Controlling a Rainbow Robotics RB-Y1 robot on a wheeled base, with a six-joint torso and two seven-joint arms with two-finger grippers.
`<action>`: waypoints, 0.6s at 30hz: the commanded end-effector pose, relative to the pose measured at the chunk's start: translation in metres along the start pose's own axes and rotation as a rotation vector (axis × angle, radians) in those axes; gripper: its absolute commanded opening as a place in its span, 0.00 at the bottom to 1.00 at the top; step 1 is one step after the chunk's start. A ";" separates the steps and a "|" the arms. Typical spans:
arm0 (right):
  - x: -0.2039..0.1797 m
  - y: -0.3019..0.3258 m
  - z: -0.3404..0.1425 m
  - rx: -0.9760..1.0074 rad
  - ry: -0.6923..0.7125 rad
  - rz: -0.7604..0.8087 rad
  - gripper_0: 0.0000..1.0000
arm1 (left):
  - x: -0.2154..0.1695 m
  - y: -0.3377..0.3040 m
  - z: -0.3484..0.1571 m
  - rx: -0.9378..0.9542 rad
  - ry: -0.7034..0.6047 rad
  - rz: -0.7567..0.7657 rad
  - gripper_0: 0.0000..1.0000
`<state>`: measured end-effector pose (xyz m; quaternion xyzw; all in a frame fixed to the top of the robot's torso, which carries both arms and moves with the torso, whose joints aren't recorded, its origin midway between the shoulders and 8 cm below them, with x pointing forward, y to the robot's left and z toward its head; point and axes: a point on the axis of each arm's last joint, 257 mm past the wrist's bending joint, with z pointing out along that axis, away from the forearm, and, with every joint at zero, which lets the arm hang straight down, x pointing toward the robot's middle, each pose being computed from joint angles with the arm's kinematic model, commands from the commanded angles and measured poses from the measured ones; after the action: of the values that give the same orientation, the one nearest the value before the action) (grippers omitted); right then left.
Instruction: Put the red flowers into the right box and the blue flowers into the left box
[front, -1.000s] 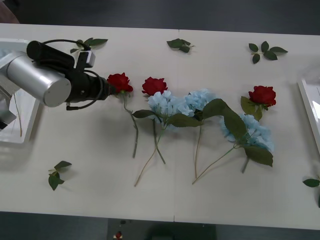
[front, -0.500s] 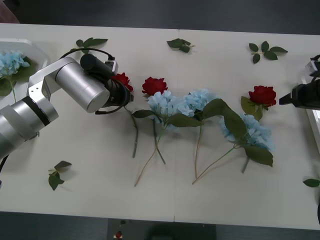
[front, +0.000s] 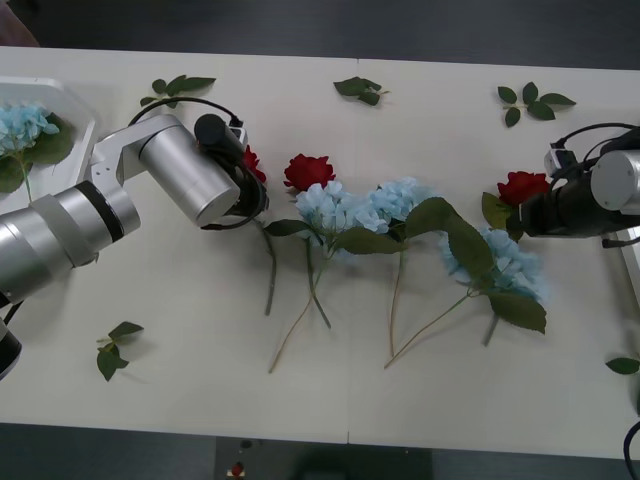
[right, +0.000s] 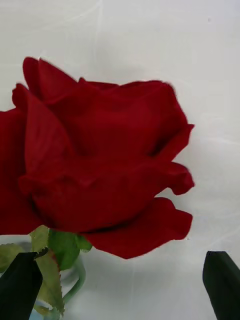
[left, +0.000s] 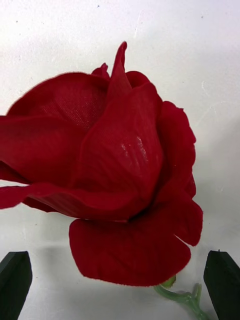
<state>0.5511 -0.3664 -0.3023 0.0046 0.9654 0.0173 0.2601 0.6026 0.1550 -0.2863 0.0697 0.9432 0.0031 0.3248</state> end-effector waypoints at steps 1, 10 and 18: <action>-0.013 0.007 -0.006 -0.003 -0.032 0.035 0.94 | -0.019 -0.012 -0.008 0.018 -0.031 -0.026 1.00; -0.010 0.015 0.001 0.004 -0.029 0.022 0.94 | -0.009 -0.021 -0.005 0.038 -0.003 -0.049 1.00; -0.012 0.019 0.005 0.010 -0.044 0.013 0.93 | -0.004 -0.024 -0.002 0.043 0.012 -0.072 1.00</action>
<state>0.5574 -0.3585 -0.3063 0.0145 0.9624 0.0134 0.2709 0.5967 0.1470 -0.2974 0.0511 0.9498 -0.0117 0.3086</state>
